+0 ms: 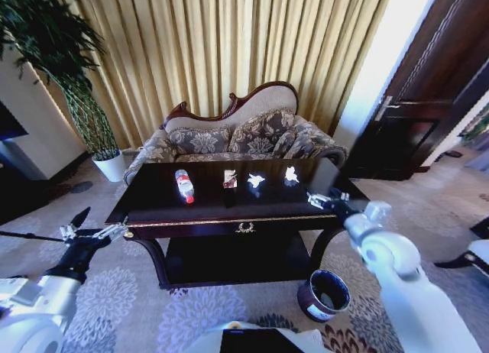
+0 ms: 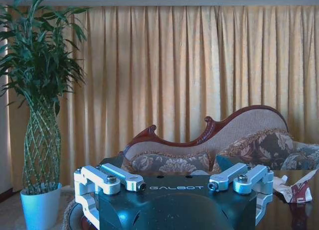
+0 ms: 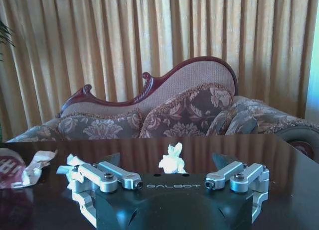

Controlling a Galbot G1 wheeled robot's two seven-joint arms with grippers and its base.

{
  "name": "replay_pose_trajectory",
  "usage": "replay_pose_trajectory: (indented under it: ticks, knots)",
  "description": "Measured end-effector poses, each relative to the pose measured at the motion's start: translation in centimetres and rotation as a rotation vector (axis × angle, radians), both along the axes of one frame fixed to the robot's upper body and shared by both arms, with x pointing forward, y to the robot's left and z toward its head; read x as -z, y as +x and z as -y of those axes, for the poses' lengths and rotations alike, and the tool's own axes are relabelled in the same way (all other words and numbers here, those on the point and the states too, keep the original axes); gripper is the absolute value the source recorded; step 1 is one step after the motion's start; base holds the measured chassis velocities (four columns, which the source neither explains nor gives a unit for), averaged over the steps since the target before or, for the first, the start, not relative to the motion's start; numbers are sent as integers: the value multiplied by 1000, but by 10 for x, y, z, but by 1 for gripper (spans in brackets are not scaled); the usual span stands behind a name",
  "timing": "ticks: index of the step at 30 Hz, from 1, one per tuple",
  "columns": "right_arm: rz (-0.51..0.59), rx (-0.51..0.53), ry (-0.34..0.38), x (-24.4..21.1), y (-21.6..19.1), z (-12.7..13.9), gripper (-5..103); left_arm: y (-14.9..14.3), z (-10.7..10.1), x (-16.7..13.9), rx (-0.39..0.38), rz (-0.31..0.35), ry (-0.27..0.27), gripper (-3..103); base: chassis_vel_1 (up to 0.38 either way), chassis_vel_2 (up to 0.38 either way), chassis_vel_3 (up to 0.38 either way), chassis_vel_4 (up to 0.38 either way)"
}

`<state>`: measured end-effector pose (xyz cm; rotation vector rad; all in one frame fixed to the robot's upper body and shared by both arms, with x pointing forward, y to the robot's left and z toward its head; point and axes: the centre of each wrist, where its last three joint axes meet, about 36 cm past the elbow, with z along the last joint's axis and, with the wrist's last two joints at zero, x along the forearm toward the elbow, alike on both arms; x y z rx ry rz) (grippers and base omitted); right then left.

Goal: Move to the front of the table and place the trash on the table into the trash bin.

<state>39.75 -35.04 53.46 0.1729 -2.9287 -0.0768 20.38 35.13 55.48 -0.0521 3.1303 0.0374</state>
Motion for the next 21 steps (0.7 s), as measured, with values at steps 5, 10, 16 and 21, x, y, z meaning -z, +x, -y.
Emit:
replay_pose_trajectory:
  ticks: [5, 10, 16, 21]
  knots:
    - [-8, -30, 7, -1, 40, -11, 100, -1, 1, 1, -13, -8, -7, 100, 0, 0, 0, 0]
    - [-31, -69, -4, 2, 78, -26, 100, -1, 2, 2, -42, -29, -20, 100, 0, 0, 0, 0]
    - [-58, -85, -19, 8, 107, -34, 100, -1, 3, 4, -57, -42, -28, 100, 0, 0, 0, 0]
    - [-80, -91, -20, 15, 138, -48, 100, -2, 3, 4, -70, -43, -27, 100, 0, 0, 0, 0]
